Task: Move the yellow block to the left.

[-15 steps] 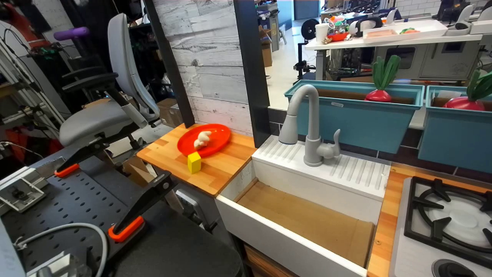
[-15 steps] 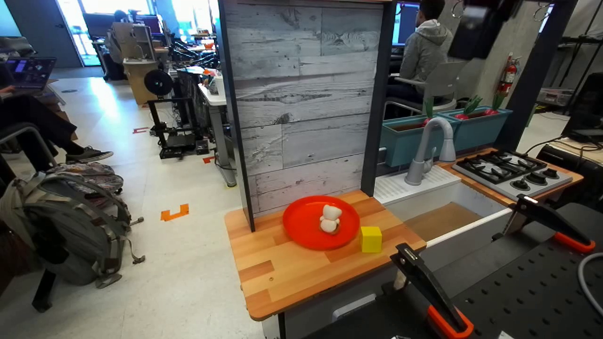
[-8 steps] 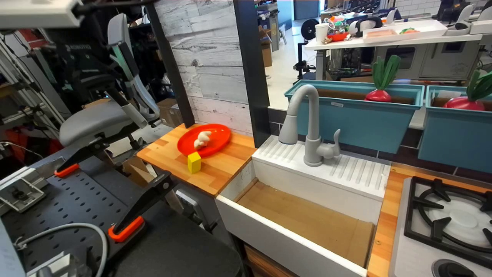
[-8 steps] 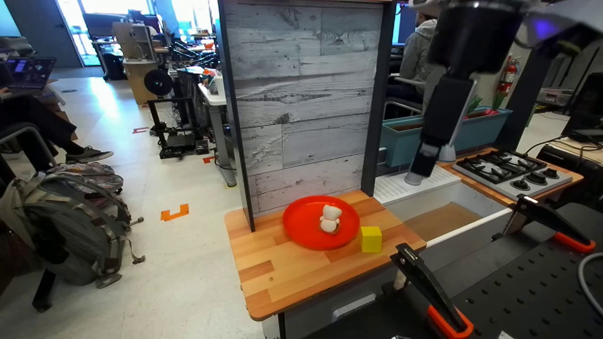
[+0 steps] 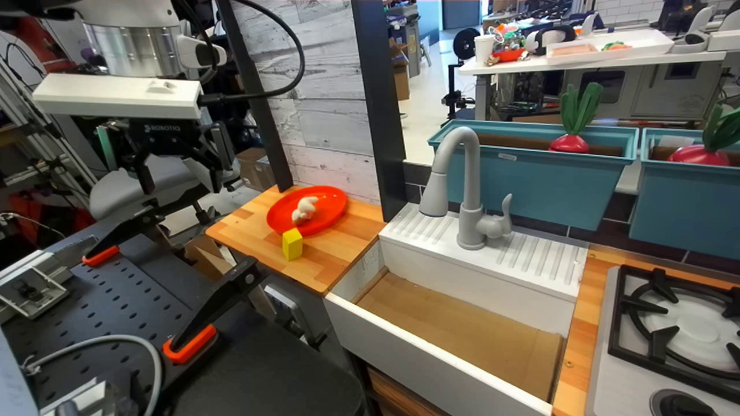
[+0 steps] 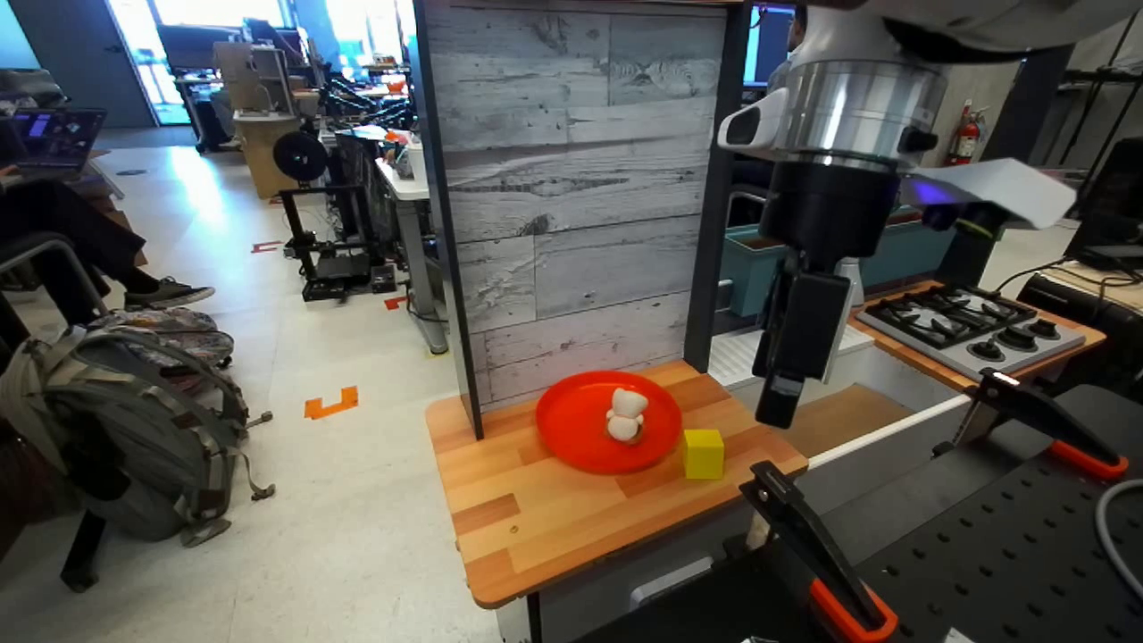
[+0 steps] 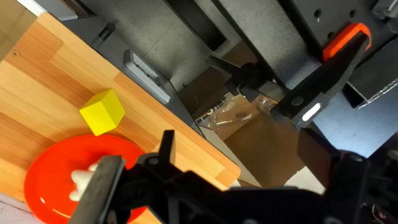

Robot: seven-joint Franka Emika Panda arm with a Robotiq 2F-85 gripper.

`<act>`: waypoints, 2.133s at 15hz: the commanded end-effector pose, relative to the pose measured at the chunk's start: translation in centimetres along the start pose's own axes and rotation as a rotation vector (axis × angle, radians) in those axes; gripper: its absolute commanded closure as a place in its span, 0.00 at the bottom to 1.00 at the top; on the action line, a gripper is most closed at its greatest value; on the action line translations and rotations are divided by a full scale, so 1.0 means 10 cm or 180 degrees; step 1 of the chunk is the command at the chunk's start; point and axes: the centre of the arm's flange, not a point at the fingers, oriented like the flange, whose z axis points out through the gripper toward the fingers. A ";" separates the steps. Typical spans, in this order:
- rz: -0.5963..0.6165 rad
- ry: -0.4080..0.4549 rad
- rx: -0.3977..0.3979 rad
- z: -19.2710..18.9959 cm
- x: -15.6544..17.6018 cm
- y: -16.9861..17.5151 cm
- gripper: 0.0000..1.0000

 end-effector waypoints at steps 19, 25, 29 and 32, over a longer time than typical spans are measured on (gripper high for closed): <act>0.0027 -0.0048 -0.0011 0.01 -0.01 0.01 0.00; -0.0101 -0.0316 -0.0219 0.05 0.00 0.47 0.00; -0.0156 -0.0483 -0.0392 0.13 0.03 0.82 0.00; -0.0117 -0.0475 -0.0486 0.30 0.12 0.99 0.00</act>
